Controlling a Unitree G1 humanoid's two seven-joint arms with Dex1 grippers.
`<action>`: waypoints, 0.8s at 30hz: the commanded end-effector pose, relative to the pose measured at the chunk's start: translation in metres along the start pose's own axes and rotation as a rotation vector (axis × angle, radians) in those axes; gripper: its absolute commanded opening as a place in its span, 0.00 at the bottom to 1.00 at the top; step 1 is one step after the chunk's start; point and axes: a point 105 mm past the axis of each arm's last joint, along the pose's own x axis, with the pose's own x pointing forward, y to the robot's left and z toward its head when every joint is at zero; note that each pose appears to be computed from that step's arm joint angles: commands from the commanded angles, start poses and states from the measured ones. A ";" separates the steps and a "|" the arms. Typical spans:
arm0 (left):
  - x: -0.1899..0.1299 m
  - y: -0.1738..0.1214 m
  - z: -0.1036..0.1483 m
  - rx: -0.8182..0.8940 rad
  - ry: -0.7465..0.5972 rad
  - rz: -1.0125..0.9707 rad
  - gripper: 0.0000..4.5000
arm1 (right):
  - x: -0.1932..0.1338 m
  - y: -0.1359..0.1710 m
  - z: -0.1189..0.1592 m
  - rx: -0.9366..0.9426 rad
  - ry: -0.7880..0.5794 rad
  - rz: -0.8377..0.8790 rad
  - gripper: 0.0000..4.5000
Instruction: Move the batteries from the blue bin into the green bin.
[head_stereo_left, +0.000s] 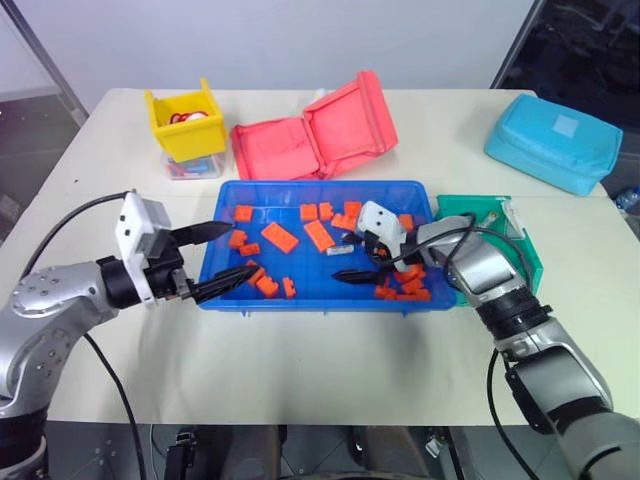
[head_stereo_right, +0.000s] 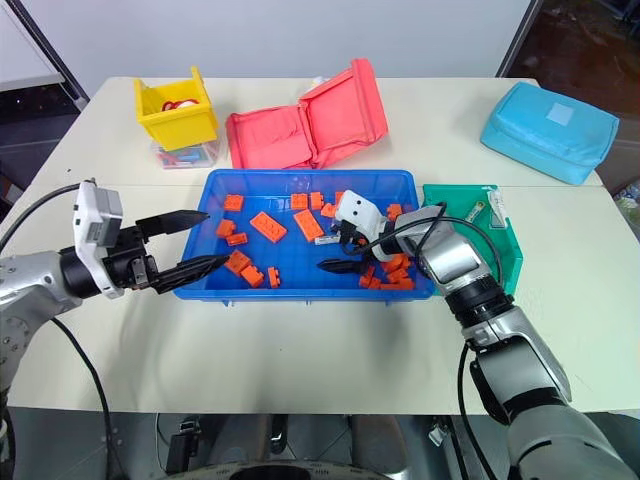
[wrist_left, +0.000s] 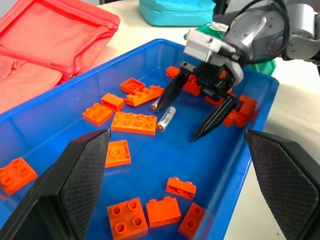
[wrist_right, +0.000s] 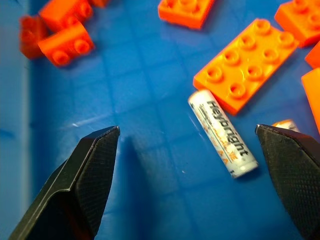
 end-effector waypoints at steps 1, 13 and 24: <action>-0.001 -0.009 0.009 0.032 -0.011 -0.029 1.00 | 0.002 -0.002 0.007 -0.040 -0.005 0.004 1.00; -0.003 -0.015 0.007 0.030 0.026 -0.069 1.00 | 0.007 -0.004 0.004 -0.040 0.018 -0.004 0.11; 0.009 -0.009 0.019 0.022 -0.064 -0.111 1.00 | -0.077 -0.052 0.086 -0.050 -0.172 -0.281 0.02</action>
